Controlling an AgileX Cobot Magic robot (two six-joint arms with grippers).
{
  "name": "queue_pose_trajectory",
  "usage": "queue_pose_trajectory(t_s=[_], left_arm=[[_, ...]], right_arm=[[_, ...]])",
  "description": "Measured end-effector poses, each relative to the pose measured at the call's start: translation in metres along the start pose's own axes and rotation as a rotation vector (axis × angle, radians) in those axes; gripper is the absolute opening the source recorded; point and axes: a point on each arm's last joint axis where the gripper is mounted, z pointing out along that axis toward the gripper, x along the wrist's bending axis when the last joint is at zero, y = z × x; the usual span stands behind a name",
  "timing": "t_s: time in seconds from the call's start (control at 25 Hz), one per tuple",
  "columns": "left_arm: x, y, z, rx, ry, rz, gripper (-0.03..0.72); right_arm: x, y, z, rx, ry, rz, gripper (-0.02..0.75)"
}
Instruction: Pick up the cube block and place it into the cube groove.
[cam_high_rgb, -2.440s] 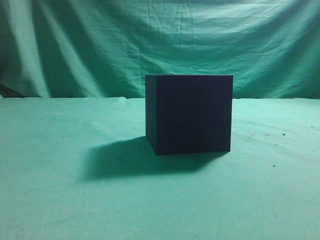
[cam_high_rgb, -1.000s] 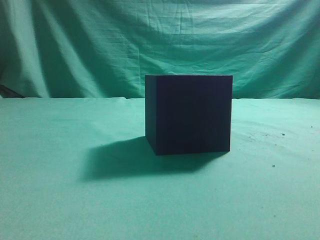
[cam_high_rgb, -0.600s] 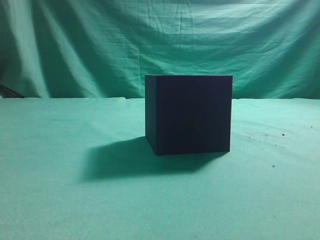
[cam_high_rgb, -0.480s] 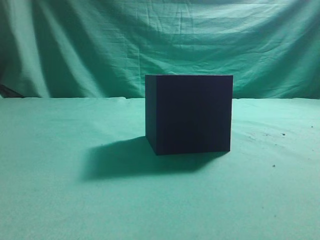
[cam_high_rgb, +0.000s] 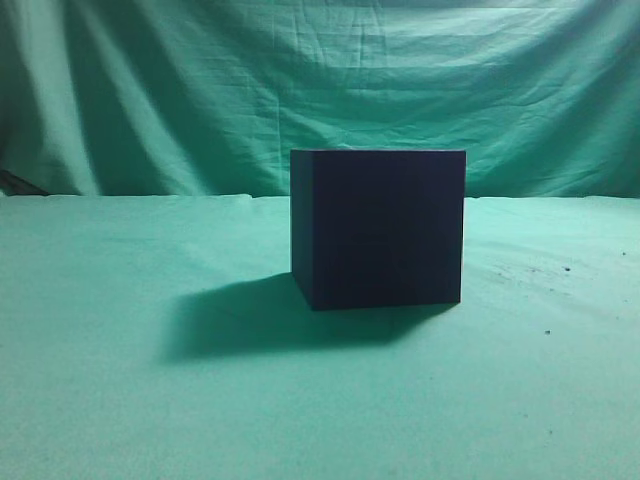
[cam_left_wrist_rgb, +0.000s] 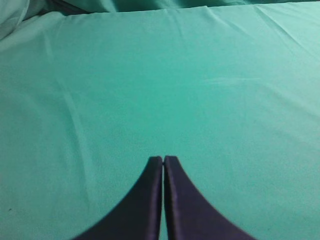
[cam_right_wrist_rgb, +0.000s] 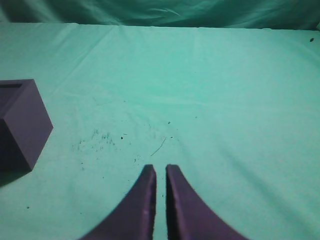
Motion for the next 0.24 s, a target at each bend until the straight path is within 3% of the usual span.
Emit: queue_pose_trajectory(t_s=[0.24], left_arm=[[0.0, 0.0, 0.0, 0.0, 0.0, 0.0, 0.0]], right_arm=[[0.0001, 0.0, 0.0, 0.0, 0.001, 0.001, 0.05]])
